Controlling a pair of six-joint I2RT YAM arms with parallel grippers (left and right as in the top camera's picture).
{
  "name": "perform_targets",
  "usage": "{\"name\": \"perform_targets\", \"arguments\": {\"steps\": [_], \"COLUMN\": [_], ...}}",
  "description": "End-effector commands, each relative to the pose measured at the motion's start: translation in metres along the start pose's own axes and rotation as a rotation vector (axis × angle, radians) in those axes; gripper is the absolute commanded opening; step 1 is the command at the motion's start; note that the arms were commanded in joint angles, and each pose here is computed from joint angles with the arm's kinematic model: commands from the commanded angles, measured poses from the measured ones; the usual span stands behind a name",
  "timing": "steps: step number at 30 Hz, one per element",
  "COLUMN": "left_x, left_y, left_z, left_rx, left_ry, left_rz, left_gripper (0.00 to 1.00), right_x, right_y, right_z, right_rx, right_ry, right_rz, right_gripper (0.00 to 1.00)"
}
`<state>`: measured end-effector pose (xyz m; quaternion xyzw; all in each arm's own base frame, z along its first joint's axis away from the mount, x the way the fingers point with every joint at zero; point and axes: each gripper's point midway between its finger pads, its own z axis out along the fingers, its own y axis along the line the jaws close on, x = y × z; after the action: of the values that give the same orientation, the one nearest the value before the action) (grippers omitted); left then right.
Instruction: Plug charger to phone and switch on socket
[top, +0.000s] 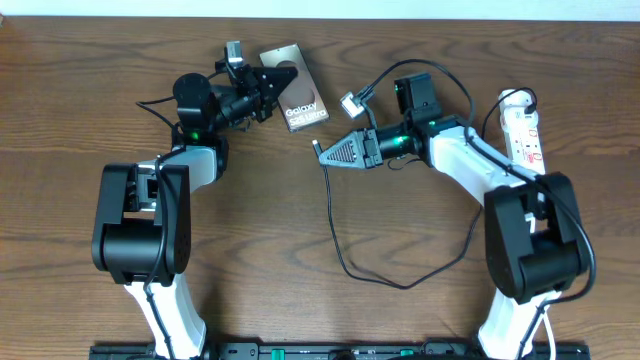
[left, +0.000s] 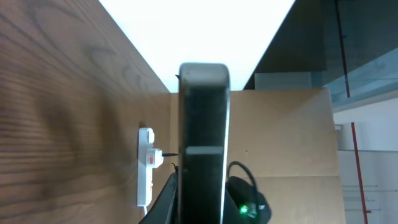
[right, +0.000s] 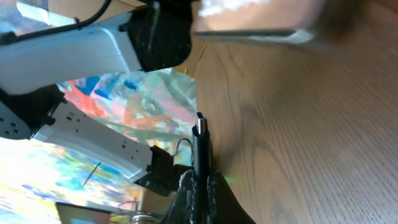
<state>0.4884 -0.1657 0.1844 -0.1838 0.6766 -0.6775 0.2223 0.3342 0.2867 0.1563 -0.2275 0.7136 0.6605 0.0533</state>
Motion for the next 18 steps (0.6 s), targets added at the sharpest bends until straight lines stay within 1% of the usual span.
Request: {"name": "perform_targets", "arguments": {"steps": [1,8,18], "left_x": [-0.001,0.003,0.008], "left_y": [-0.005,-0.009,-0.008], "left_z": [0.0,0.0,0.0], "left_rx": [0.012,0.025,0.025], "left_ry": [-0.007,0.014,0.046], "left_rz": [0.0,0.01,0.011], "left_gripper": [0.07,0.07,0.07], "right_x": [0.001,-0.01,-0.014], "right_y": [0.006,0.004,0.003], "right_z": [0.004,0.004,0.001], "right_rx": [-0.045,-0.019,-0.01], "right_ry": [0.015,-0.007,-0.019], "right_rz": [0.052,0.069,0.066], "right_gripper": [0.01,0.01,0.01]}}
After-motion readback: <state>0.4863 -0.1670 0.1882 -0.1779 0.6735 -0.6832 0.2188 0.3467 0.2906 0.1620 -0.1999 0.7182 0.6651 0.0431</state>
